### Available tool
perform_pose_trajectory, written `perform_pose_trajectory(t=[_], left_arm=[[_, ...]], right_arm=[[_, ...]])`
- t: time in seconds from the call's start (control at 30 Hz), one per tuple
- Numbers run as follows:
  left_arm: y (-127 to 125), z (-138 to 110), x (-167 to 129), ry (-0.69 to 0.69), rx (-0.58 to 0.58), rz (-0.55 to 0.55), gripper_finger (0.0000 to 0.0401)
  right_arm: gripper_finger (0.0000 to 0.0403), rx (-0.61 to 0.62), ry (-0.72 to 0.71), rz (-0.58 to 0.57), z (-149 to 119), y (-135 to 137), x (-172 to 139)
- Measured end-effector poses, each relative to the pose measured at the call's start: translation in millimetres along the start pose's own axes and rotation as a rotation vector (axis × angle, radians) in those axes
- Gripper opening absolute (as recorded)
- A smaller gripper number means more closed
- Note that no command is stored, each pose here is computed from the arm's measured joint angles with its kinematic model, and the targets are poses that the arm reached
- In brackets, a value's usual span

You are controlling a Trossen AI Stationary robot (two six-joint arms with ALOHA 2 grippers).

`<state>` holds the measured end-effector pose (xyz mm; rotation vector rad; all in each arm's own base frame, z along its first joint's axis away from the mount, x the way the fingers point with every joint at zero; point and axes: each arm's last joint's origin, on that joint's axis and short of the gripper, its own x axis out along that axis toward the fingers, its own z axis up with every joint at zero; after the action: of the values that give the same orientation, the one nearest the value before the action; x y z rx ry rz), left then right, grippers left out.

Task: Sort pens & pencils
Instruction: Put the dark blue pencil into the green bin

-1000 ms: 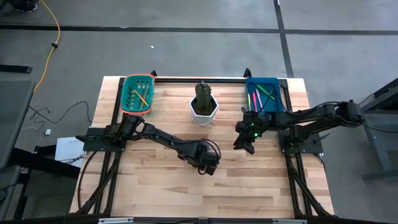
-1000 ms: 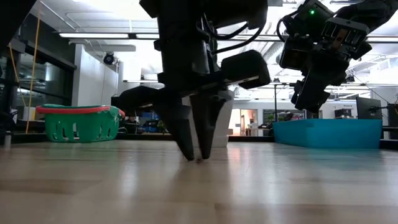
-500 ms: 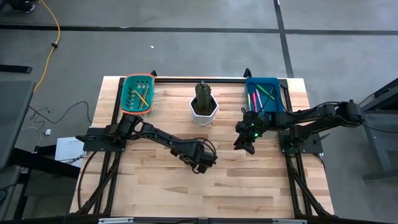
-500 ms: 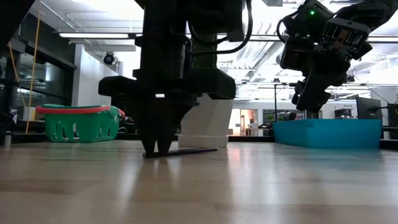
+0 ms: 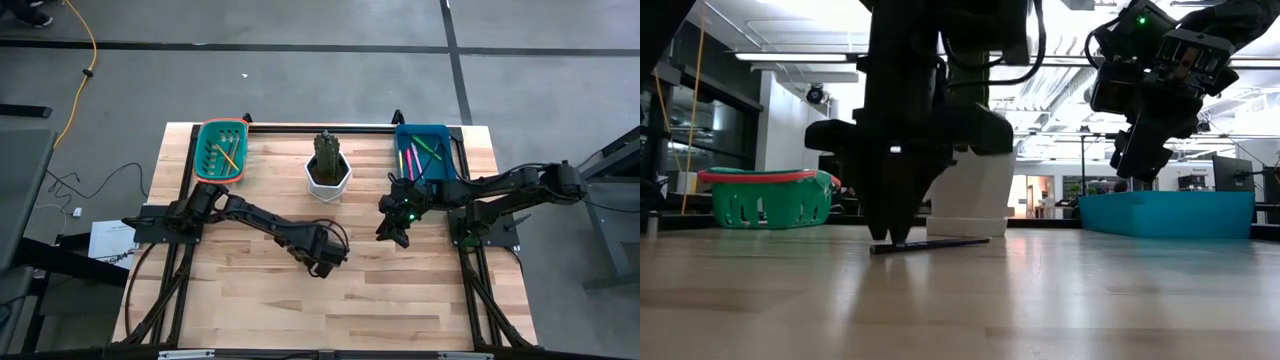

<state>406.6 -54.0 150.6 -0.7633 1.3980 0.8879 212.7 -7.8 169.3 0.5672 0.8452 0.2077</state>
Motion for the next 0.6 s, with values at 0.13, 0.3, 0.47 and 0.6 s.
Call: perform_pose_trajectory(t=[0.13, 0.3, 0.47, 0.6], left_arm=[[3, 4, -9, -0.023, 0.046, -0.011, 0.009], [15, 11, -32, -0.081, 0.084, -0.017, 0.009], [38, 13, -72, -0.117, 0.176, -0.029, 0.009], [58, 14, -107, -0.158, 0.22, -0.092, 0.009]], right_arm=[[0.0124, 0.002, 0.0, 0.0, 0, 0, 0], [0.0124, 0.014, -0.004, 0.002, 0, 0, 0], [0.0124, 0.021, -0.006, 0.002, 1, 0, 0], [0.0124, 0.022, -0.005, 0.002, 1, 0, 0]])
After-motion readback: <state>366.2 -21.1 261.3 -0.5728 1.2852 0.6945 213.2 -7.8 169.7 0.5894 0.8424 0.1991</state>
